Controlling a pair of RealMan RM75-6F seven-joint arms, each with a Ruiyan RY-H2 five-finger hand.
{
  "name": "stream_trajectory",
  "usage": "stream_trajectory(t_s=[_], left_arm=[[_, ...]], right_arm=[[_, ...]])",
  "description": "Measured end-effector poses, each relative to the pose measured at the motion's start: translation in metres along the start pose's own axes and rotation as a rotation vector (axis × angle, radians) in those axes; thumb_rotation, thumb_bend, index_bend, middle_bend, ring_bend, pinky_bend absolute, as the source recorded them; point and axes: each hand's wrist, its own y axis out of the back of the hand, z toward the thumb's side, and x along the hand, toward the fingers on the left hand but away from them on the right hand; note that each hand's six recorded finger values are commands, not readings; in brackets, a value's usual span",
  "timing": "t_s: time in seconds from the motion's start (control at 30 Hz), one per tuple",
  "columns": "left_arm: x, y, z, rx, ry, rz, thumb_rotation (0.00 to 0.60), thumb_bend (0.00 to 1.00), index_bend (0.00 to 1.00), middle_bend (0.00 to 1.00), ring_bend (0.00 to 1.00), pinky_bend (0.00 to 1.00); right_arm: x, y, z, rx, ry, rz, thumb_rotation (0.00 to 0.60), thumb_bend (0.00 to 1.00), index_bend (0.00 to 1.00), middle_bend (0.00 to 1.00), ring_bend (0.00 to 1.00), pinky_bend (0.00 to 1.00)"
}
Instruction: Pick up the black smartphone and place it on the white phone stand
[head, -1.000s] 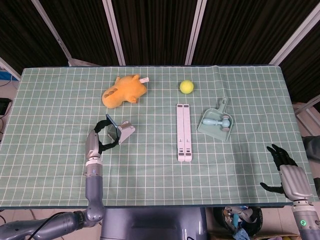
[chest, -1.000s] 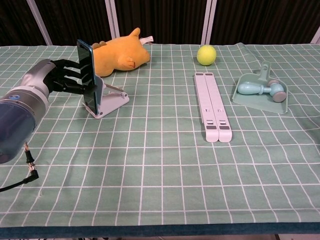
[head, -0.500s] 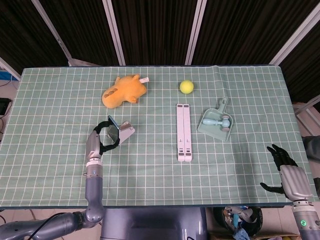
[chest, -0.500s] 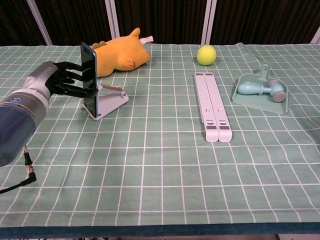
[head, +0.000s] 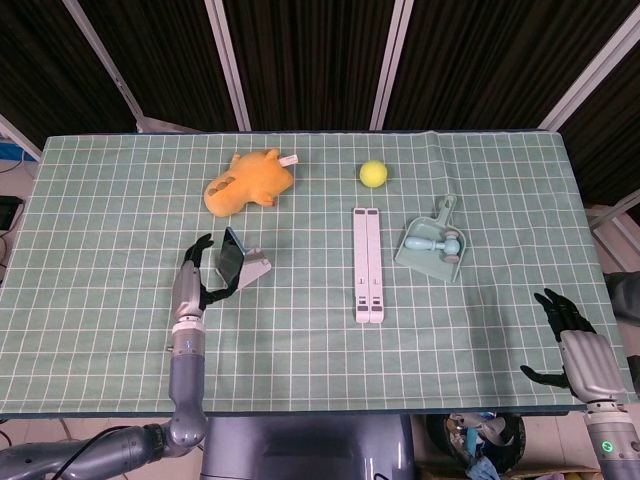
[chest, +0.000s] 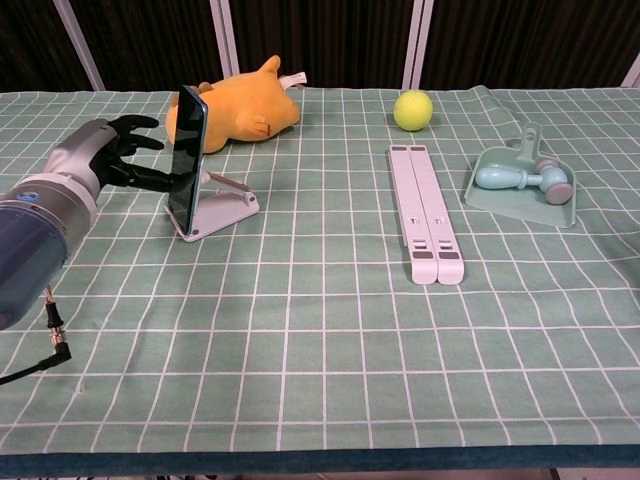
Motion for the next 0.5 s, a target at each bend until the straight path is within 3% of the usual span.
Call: stream_trajectory(t_s=[0.3, 0.5], left_arm=[[-0.002, 0.004, 0.005, -0.012, -0.013, 0.002, 0.600, 0.23, 0.05, 0.09, 0.00, 0.05], [-0.014, 0.015, 0.017, -0.010, -0.073, -0.006, 0.600, 0.23, 0.03, 0.07, 0.00, 0.02]], right_arm=[[0.000, 0.000, 0.000, 0.002, 0.000, -0.002, 0.600, 0.10, 0.00, 0.00, 0.00, 0.21], [0.000, 0.001, -0.001, 0.006, 0.001, -0.005, 0.600, 0.10, 0.00, 0.00, 0.00, 0.21]])
